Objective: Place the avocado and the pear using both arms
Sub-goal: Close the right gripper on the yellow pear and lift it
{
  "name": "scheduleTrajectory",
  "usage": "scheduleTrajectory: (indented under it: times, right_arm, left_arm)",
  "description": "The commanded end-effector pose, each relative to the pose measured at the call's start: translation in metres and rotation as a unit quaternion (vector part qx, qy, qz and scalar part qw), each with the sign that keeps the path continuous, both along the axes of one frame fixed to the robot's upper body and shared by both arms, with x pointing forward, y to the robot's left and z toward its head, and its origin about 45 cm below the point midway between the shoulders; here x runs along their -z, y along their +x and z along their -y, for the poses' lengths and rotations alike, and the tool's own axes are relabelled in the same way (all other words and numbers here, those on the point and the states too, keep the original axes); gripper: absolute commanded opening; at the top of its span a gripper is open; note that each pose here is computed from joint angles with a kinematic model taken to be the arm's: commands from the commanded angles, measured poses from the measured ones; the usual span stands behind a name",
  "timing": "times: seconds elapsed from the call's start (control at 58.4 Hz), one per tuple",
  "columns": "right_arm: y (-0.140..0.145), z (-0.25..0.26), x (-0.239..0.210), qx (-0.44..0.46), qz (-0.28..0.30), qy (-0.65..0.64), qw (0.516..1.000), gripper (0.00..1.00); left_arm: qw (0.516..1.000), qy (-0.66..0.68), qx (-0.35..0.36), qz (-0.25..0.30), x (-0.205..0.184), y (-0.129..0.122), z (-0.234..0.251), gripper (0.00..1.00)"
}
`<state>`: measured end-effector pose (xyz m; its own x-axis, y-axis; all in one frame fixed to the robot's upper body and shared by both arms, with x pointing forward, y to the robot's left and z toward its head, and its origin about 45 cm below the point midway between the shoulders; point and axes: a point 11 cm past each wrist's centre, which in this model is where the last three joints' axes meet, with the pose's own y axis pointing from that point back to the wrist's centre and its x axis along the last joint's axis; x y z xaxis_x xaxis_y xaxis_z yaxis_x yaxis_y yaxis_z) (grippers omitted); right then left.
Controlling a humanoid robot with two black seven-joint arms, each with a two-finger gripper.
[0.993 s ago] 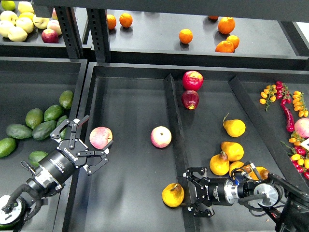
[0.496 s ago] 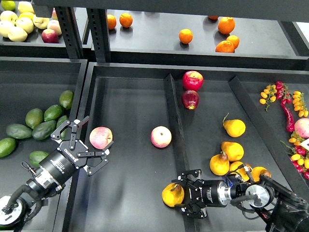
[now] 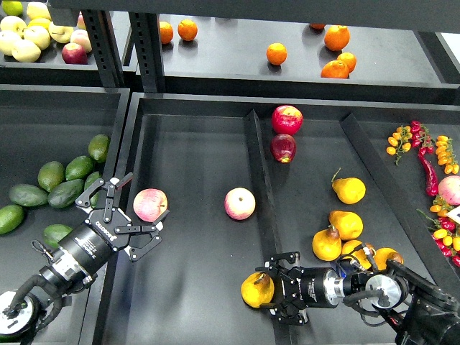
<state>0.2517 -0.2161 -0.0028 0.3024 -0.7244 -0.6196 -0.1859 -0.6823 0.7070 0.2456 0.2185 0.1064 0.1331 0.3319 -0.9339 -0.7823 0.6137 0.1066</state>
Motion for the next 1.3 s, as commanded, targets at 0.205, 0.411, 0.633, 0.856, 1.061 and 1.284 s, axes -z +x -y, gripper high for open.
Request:
scheduleTrajectory:
  times: [0.205,0.411,0.633,0.856,1.061,1.284]
  right_arm:
    - [-0.004,-0.001,0.0,-0.006,-0.001,0.008,1.0,0.23]
    - [-0.004,-0.003,-0.001,-0.018,0.002,0.016,1.0,0.21]
    - [-0.001,-0.008,-0.008,-0.017,0.01,0.032,0.999,0.16]
    - [0.014,-0.024,-0.029,-0.014,0.036,0.07,0.997,0.16]
    - [0.037,-0.024,-0.055,0.012,0.074,0.1,0.992,0.16]
    - [0.058,0.002,-0.075,0.042,0.108,0.1,0.988,0.16]
  left_arm:
    - [1.0,0.0,0.0,-0.001,0.001,-0.001,0.0,0.99]
    - [1.0,0.0,-0.001,-0.002,0.001,-0.001,0.0,0.99]
    - [1.0,0.0,-0.001,-0.006,0.003,-0.004,0.0,0.99]
    - [1.0,0.0,-0.002,-0.007,0.004,-0.005,-0.001,0.99]
    - [1.0,0.0,-0.002,-0.008,0.004,-0.006,-0.001,0.99]
    - [1.0,0.0,-0.002,-0.009,0.005,-0.006,-0.001,0.99]
